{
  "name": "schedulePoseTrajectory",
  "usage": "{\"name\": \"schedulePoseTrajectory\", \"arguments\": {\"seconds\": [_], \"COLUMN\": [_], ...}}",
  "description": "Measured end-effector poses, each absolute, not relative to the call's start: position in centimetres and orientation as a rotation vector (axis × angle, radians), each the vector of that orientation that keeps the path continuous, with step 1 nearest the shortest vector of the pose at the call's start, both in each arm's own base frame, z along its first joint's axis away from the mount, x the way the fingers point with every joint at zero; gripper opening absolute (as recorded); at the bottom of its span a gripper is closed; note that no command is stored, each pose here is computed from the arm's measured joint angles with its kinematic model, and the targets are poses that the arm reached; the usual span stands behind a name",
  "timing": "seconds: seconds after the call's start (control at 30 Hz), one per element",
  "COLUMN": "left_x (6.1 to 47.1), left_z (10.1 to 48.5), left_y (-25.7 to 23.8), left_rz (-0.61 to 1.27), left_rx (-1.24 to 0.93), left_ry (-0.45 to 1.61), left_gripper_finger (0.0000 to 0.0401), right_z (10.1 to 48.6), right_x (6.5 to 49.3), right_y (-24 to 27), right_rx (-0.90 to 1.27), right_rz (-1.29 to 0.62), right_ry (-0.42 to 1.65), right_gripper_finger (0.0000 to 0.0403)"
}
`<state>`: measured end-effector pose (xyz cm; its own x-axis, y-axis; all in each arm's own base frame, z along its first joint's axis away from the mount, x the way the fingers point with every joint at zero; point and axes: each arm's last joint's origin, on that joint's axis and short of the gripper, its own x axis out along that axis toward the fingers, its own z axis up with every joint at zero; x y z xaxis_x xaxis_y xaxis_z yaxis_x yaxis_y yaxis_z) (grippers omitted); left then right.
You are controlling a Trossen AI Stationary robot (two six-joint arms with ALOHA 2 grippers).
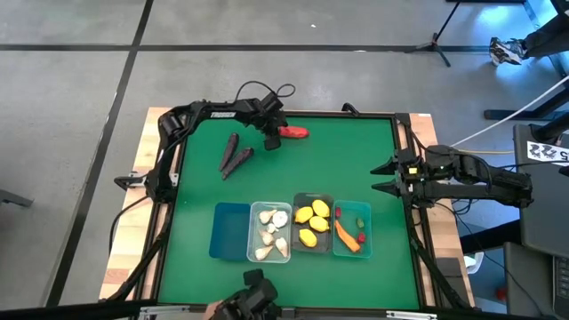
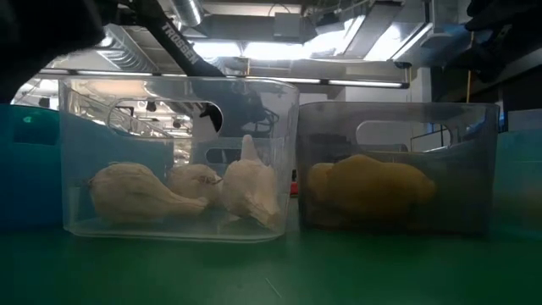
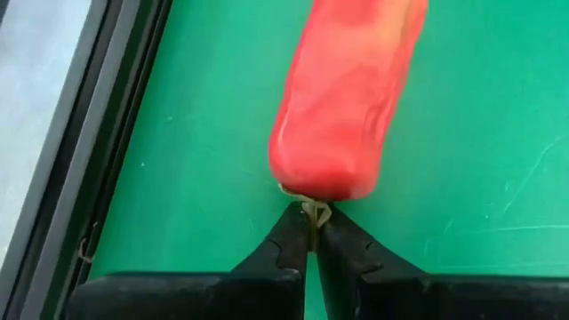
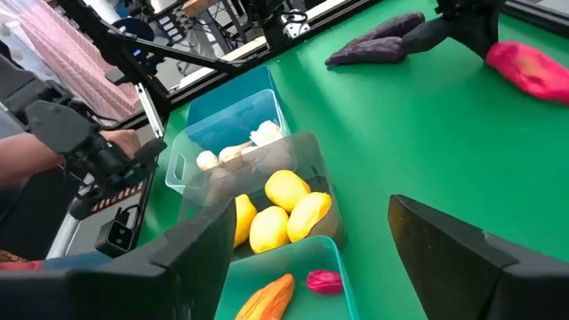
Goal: Sort produce into baskets
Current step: Put the red chili pepper into the light blue bin
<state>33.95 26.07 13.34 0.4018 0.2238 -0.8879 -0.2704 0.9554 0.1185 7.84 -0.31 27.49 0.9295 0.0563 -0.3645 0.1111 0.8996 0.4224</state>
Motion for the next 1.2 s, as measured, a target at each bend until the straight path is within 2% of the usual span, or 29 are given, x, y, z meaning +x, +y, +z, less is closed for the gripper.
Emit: {"name": "schedulePoseTrajectory", "arguments": {"seconds": [0.23, 0.5, 0.83, 1.03, 1.2], "left_x": [34.1, 34.5, 37.0, 38.7, 39.3], "left_z": [16.5, 22.7, 30.7, 32.9, 32.8], "left_y": [24.6, 21.0, 14.9, 12.1, 10.4], "left_rz": [0.330, 0.353, 0.252, 0.187, 0.144], "left_rx": [-0.048, -0.080, -0.008, 0.057, 0.090], "left_ry": [1.075, 0.925, 0.462, 0.234, 0.160], "left_gripper_finger": [0.0006, 0.0005, 0.0005, 0.0010, 0.0006], "right_z": [27.5, 28.2, 30.9, 32.5, 32.5], "right_x": [7.9, 8.3, 10.4, 12.3, 13.8], "right_y": [-0.4, -1.1, -1.6, -1.6, -1.7], "right_rx": [0.417, 0.279, 0.016, -0.119, -0.199], "right_rz": [-0.051, -0.232, -0.309, -0.272, -0.270], "right_ry": [0.370, 0.278, 0.034, -0.112, -0.111], "right_gripper_finger": [0.0292, 0.0292, 0.0292, 0.0292, 0.0292]}}
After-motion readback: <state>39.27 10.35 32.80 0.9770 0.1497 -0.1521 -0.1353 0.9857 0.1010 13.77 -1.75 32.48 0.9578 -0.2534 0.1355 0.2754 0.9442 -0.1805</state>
